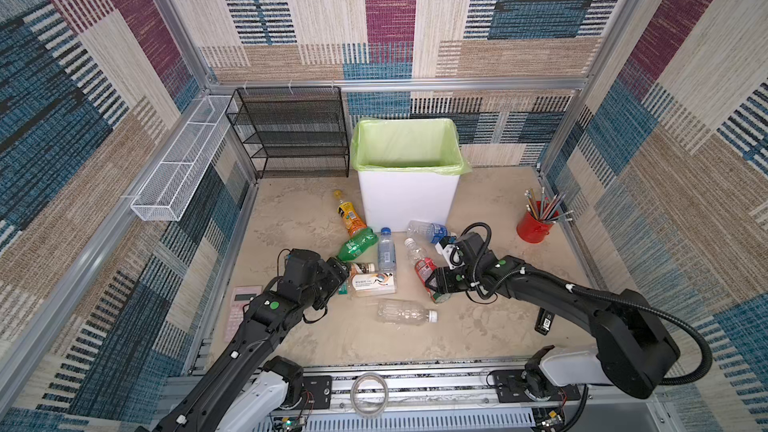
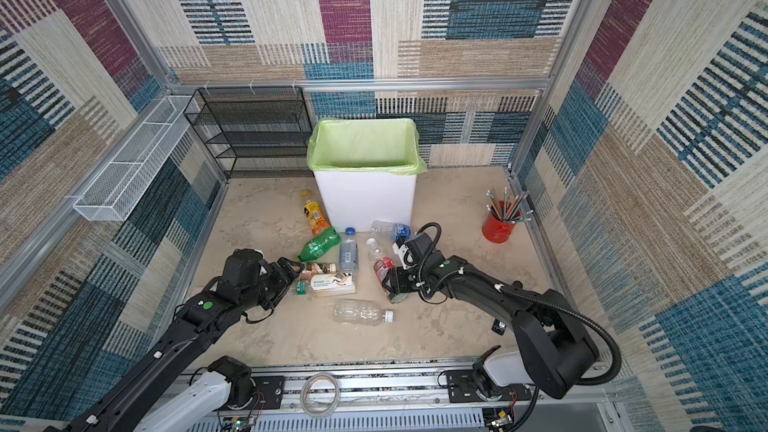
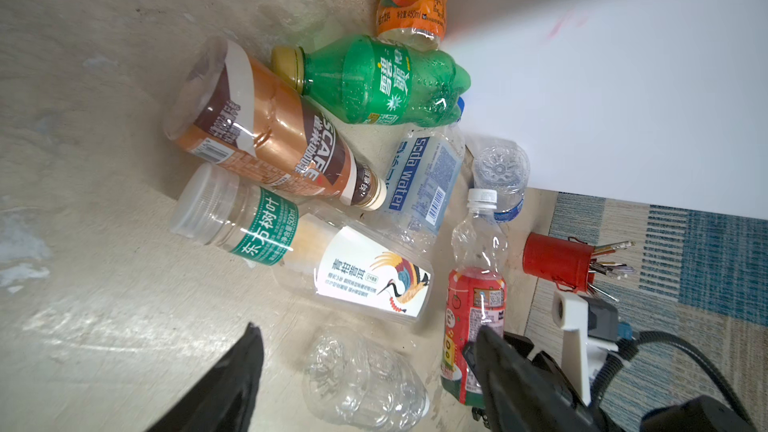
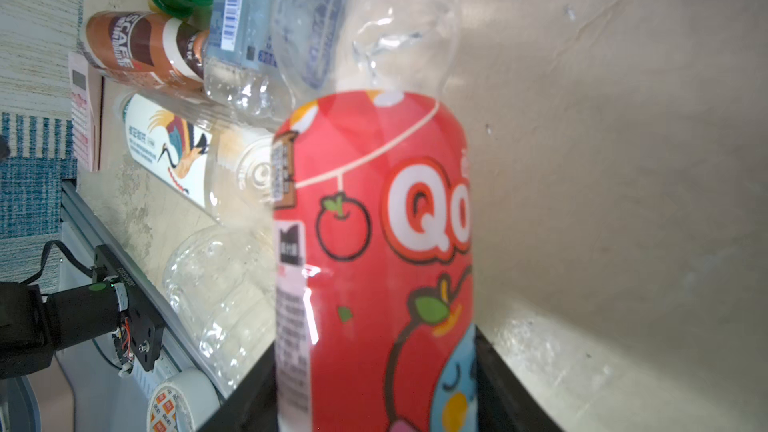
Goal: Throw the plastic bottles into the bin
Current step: 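Lift the Qoo bottle with the right gripper toward the bin, then open the right gripper over the bin to drop the Qoo bottle, then lower the right gripper back near the pile while left gripper reaches toward clear bottles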
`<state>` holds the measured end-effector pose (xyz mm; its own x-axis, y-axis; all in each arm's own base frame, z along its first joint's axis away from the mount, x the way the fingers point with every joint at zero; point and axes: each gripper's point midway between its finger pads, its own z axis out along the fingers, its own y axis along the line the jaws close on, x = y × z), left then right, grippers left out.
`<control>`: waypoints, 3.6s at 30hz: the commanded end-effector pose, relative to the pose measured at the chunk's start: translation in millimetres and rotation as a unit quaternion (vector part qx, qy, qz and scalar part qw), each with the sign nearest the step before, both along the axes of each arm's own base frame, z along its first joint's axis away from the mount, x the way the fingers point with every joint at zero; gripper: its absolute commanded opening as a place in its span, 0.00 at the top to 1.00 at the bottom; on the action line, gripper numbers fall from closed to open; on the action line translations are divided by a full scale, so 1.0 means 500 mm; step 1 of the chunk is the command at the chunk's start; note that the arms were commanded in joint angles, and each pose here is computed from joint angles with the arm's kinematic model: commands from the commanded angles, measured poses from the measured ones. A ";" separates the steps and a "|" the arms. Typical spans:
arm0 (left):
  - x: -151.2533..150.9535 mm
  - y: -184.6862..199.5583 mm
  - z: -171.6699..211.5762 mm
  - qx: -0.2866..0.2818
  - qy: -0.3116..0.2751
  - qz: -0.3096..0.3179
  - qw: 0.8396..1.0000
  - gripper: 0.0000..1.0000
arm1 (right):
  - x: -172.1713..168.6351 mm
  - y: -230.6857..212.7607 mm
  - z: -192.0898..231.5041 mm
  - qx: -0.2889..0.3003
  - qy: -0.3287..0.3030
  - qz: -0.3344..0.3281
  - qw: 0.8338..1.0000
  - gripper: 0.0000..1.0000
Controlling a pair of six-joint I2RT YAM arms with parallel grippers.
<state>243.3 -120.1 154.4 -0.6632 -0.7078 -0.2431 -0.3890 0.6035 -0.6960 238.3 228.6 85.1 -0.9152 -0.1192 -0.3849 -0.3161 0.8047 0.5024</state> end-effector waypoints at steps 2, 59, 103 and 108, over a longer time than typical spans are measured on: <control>0.008 -0.007 0.017 -0.015 -0.007 0.003 1.000 0.20 | -0.018 -0.026 0.026 0.009 -0.016 -0.018 1.000 0.41; 0.003 0.001 0.022 -0.015 -0.009 0.013 1.000 0.20 | 0.139 -0.182 0.515 0.179 -0.224 -0.205 0.936 0.20; -0.104 -0.099 -0.071 -0.046 0.218 0.076 0.972 0.24 | 0.027 -0.176 0.065 0.079 -0.002 -0.161 0.984 0.26; -0.118 -0.129 -0.068 -0.064 0.225 0.095 0.968 0.19 | 0.032 -0.174 0.066 0.081 -0.004 -0.161 0.984 0.26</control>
<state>179.3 -181.1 116.8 -0.6221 -0.7755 0.1081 -0.7144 0.5056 -0.4838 246.8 138.7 110.6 -0.9054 0.2450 -0.3467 -0.0287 0.7795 0.6257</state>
